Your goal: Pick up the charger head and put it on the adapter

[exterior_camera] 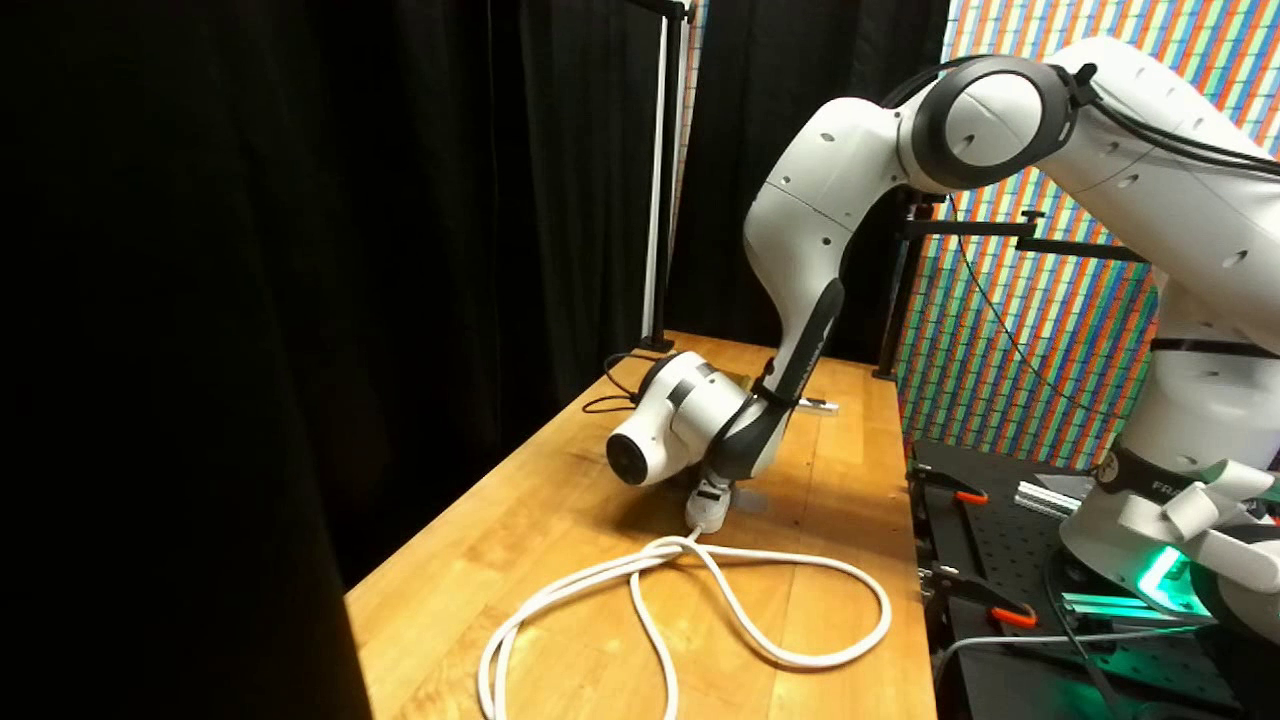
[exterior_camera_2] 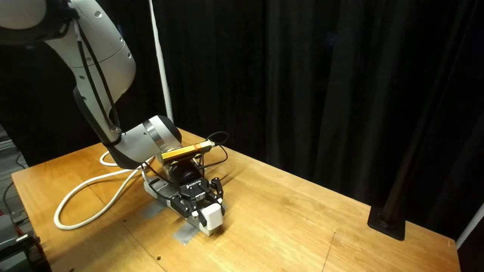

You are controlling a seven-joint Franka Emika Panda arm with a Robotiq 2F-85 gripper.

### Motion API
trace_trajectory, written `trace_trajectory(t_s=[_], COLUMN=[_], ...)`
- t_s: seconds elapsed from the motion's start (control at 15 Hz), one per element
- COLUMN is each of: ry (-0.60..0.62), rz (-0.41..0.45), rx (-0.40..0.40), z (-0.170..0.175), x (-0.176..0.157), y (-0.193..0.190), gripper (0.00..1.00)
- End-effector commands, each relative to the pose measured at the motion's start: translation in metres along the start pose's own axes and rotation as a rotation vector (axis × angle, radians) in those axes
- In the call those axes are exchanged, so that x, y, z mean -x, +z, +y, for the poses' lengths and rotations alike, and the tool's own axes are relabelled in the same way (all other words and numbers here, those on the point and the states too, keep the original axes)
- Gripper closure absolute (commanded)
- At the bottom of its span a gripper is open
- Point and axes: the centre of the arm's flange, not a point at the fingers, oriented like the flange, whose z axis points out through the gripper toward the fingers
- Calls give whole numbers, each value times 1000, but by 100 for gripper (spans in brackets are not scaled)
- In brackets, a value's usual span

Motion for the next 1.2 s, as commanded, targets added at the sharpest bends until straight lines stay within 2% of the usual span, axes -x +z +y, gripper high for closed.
trace_trajectory(t_s=[0.0, 0.4, 0.6, 0.93, 1.13], ry=[17, 95, 105, 34, -25], rz=[20, 87, 144, 336, 475], rx=[-15, -83, -152, -245, -239], z=[-3, 12, 18, 15, 13], x=[15, 56, 80, 99, 104], y=[-11, -16, -18, -29, -41], gripper=[77, 77, 77, 77, 77])
